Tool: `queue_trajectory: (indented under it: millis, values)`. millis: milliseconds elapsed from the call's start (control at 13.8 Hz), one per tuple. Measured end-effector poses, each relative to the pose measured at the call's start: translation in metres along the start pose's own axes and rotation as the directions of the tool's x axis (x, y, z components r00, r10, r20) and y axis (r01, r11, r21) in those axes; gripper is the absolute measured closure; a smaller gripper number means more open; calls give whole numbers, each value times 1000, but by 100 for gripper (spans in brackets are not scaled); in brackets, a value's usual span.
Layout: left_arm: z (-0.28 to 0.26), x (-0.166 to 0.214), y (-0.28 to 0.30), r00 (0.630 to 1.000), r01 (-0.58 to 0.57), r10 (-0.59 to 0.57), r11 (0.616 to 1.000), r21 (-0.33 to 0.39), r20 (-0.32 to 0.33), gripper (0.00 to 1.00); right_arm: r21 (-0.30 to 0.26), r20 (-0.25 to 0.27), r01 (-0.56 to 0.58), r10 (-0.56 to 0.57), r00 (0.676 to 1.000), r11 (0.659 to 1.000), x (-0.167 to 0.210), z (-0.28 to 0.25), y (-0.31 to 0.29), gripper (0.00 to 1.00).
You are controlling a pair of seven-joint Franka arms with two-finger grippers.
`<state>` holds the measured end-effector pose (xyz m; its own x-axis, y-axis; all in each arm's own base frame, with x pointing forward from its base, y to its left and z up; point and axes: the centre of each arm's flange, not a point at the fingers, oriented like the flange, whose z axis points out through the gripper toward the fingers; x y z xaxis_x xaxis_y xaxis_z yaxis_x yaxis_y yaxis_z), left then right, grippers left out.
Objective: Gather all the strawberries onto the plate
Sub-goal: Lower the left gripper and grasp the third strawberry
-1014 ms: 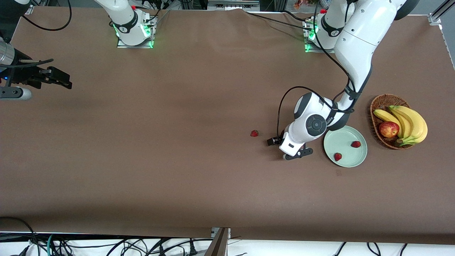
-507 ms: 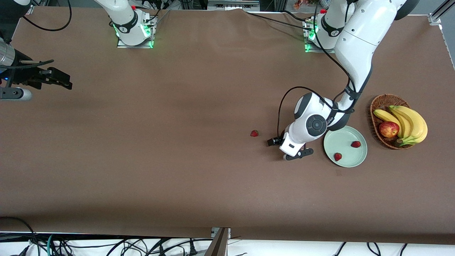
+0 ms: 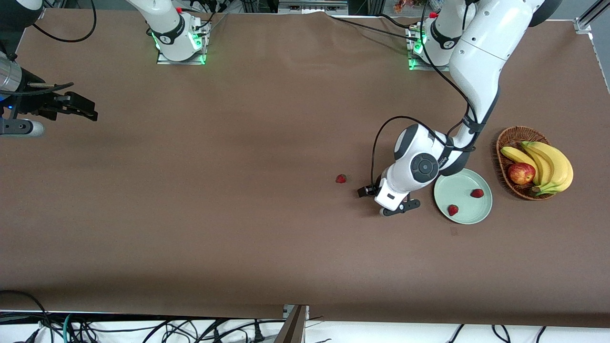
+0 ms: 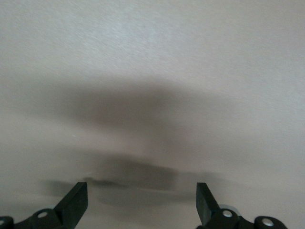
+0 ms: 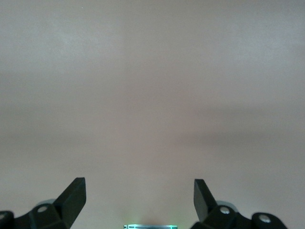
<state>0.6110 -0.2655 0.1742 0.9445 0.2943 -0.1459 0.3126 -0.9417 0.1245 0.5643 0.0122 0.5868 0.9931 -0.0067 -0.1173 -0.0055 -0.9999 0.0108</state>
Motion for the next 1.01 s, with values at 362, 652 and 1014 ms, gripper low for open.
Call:
queue_trajectory:
  millis: [362, 652, 1014]
  values:
    - [-1, -20, 25, 1000, -13, 13, 1000, 2, -1, 0, 0, 0, -5, 5, 1000, 1000, 0, 0, 1, 0]
    - [3, -39, 43, 1000, -12, 12, 1000, 11, 8, 0, 0, -2, -7, 7, 1000, 1000, 0, -1, 2, 0]
    - [9, -60, 62, 1000, -3, 3, 1000, 24, 18, 1, -1, -2, -7, 7, 1000, 1000, 0, -1, 2, 0]
